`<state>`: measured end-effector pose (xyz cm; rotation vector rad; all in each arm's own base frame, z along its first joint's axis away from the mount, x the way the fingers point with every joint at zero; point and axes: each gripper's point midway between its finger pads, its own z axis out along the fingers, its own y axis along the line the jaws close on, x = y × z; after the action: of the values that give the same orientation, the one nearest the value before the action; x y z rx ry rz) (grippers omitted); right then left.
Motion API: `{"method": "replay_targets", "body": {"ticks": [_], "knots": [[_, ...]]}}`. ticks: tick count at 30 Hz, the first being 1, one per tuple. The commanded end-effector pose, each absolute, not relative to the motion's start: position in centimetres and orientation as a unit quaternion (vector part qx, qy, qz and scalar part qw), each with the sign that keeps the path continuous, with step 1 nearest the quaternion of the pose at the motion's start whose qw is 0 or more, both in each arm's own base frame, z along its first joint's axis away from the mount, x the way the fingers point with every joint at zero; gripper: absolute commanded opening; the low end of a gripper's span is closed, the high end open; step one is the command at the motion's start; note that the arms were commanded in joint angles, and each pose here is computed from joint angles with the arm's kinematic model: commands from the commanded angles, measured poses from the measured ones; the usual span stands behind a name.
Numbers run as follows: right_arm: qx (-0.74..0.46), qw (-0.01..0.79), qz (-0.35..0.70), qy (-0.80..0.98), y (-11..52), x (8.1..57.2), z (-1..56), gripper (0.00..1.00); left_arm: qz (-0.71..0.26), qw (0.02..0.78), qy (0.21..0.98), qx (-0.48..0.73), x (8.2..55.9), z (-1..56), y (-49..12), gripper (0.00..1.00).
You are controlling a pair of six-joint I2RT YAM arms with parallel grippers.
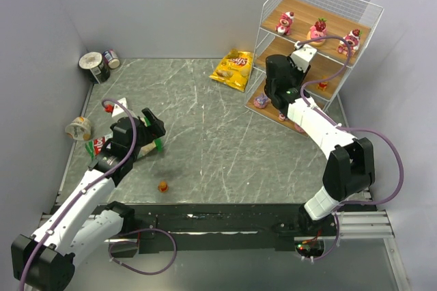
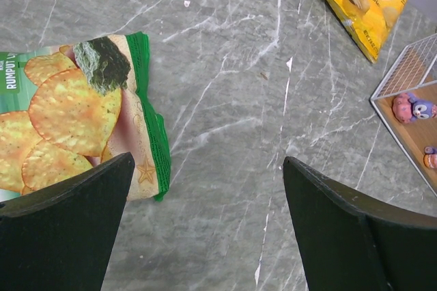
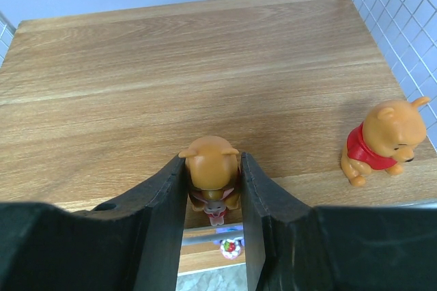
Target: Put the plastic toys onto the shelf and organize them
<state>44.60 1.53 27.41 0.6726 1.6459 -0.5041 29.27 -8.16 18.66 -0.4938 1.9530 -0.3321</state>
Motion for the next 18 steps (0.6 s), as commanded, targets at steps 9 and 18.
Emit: {"method": "replay_targets", "body": {"ticks": [9, 18], "knots": [[0.284, 0.591, -0.218, 0.723, 0.8, 44.7, 26.5, 0.47, -0.148, 0.535, 0.807, -0.202, 29.8, 19.4, -8.2, 0.96], [0.278, 0.600, -0.210, 0.720, 0.8, 43.9, 27.4, 0.64, -0.150, 0.536, 0.806, -0.201, 29.8, 19.5, -8.3, 0.96]]}}
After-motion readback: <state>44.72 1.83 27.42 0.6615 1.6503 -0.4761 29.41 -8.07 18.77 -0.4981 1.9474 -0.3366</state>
